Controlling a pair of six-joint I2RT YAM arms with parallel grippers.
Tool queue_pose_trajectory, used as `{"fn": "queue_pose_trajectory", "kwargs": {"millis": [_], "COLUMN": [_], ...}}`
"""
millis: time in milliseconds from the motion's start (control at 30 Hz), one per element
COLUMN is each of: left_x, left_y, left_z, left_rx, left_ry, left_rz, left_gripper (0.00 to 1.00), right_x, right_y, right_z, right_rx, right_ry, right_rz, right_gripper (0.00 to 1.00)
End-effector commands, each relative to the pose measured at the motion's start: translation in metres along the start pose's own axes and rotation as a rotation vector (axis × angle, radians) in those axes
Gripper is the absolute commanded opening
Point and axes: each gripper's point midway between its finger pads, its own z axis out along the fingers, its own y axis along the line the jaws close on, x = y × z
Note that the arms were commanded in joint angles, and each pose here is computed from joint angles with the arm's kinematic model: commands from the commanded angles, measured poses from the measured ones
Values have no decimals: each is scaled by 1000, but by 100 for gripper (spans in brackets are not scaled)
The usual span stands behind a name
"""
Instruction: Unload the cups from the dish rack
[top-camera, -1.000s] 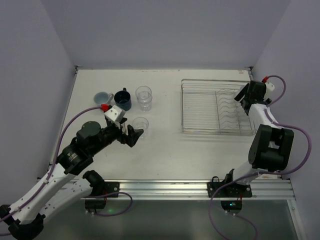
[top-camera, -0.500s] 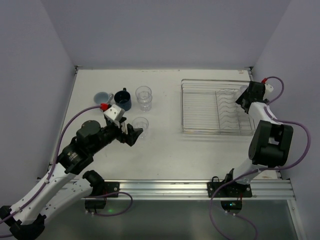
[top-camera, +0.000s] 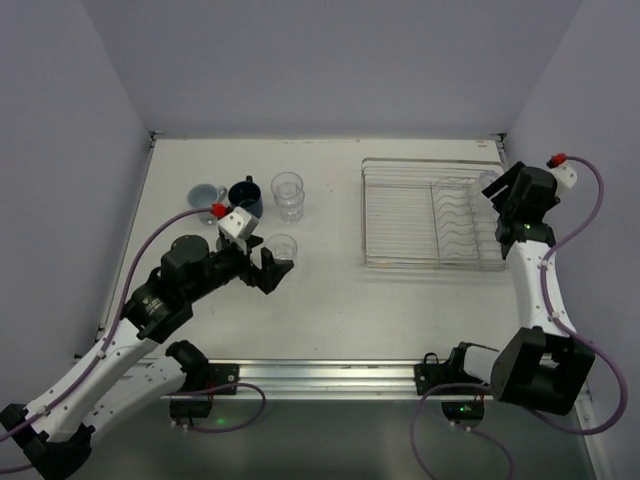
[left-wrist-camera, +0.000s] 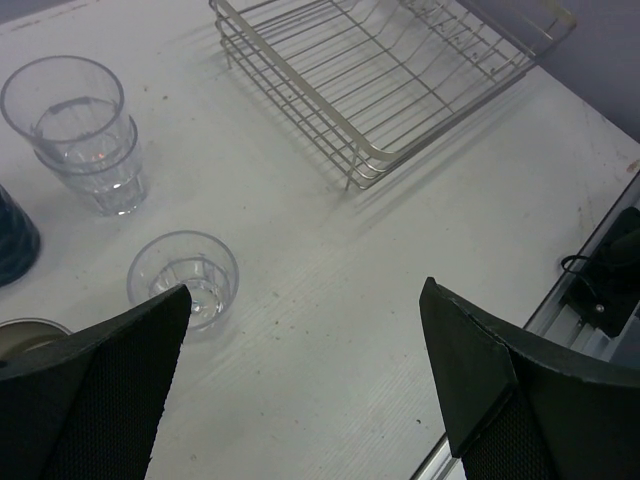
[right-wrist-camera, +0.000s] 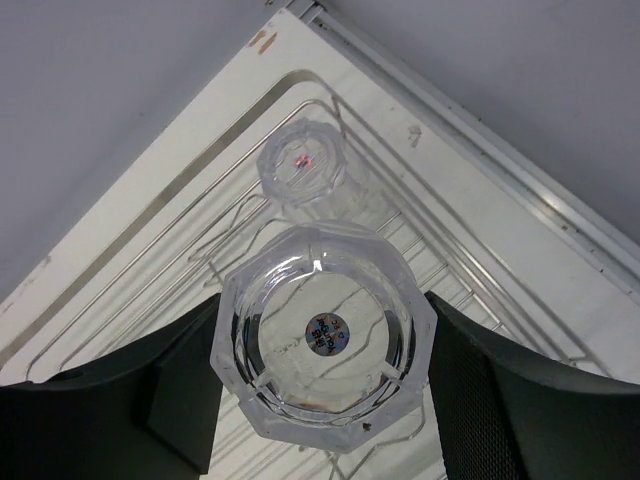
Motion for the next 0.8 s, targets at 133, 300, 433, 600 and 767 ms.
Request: {"fn": "queue_pose_trajectory", "kwargs": {"millis": [133, 300, 433, 600, 767], "left_x": [-37, -38, -55, -59, -66], "left_y": [-38, -66, -77, -93, -111], "left_z": [10, 29, 45, 66, 81], "left_rx": [192, 358, 431, 537, 607], "left_ry": [-68, -55, -112, -102, -111], "left_rz": [-97, -230, -285, -378, -411], "left_gripper": [100, 100, 99, 94, 84], "right_x": [13, 40, 60, 88, 117], "right_y": [75, 128, 165, 184, 193], "right_z": [-71, -140, -214, -268, -284], "right_rx": [-483, -856, -1144, -1365, -1447], "right_ry": [73, 218, 361, 507, 626], "right_rz": [188, 252, 268, 291, 292], "right_gripper": [24, 22, 24, 24, 24]}}
